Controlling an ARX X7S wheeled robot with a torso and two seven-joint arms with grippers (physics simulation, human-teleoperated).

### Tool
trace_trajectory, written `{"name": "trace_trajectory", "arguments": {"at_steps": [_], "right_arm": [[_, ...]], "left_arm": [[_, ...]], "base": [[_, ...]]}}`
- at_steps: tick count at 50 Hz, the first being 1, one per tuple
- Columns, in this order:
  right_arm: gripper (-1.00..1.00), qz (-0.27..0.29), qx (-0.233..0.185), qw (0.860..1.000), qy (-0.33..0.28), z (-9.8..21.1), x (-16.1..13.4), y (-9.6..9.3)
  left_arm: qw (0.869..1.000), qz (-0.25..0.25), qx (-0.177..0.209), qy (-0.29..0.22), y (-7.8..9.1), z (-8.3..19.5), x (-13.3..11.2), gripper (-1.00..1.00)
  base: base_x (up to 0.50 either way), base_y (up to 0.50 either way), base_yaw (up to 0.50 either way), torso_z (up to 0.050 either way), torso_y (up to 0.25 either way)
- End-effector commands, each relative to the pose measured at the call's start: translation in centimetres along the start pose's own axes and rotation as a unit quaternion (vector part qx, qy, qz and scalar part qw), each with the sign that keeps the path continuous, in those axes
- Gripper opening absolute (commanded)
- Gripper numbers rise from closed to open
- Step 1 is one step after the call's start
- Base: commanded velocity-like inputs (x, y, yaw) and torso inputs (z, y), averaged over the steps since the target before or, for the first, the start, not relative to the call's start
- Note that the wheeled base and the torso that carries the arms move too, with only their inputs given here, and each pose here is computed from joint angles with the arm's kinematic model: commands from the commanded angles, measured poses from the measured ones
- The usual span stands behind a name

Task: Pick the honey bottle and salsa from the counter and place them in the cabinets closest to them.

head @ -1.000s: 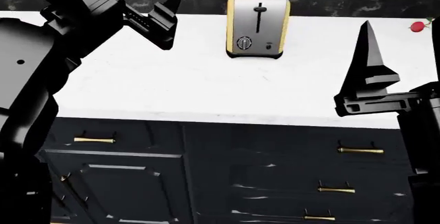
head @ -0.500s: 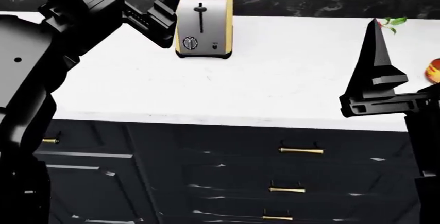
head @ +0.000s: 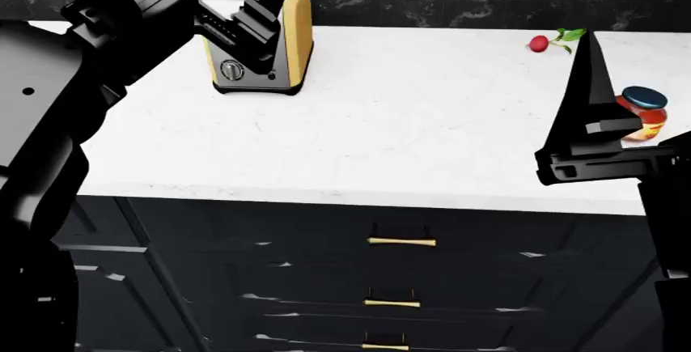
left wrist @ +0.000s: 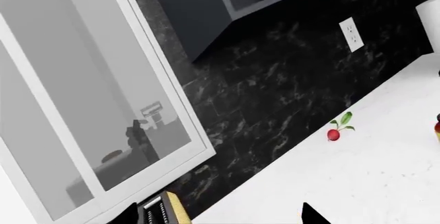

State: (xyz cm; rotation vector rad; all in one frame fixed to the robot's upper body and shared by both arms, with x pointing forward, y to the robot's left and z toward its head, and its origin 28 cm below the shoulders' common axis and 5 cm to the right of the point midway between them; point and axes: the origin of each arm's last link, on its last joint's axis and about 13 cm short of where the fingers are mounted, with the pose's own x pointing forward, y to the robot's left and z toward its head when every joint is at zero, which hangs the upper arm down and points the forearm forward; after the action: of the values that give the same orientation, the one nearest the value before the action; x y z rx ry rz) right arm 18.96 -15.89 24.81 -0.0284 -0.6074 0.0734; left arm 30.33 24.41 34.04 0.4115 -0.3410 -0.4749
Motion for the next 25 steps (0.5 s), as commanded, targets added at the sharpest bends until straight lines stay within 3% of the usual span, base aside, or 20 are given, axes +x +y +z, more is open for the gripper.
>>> {"name": "trace_trajectory", "arguments": {"at_steps": [1,25], "right_arm": [[1.00,-0.005,0.003,1.000,0.009,-0.28,0.00,0.06],[1.00,-0.009,0.006,1.000,0.011,0.20,0.21,-0.05]], "left_arm": [[1.000,0.001,-0.001,0.001,0.00,-0.08,-0.08,1.00],[1.000,0.003,0.001,-0.003,0.21,0.44,-0.25,1.00]], "base": [[0.04,-0.12,0.00,0.000,0.000],[0.16,-0.48,0.00,0.000,0.000]]}}
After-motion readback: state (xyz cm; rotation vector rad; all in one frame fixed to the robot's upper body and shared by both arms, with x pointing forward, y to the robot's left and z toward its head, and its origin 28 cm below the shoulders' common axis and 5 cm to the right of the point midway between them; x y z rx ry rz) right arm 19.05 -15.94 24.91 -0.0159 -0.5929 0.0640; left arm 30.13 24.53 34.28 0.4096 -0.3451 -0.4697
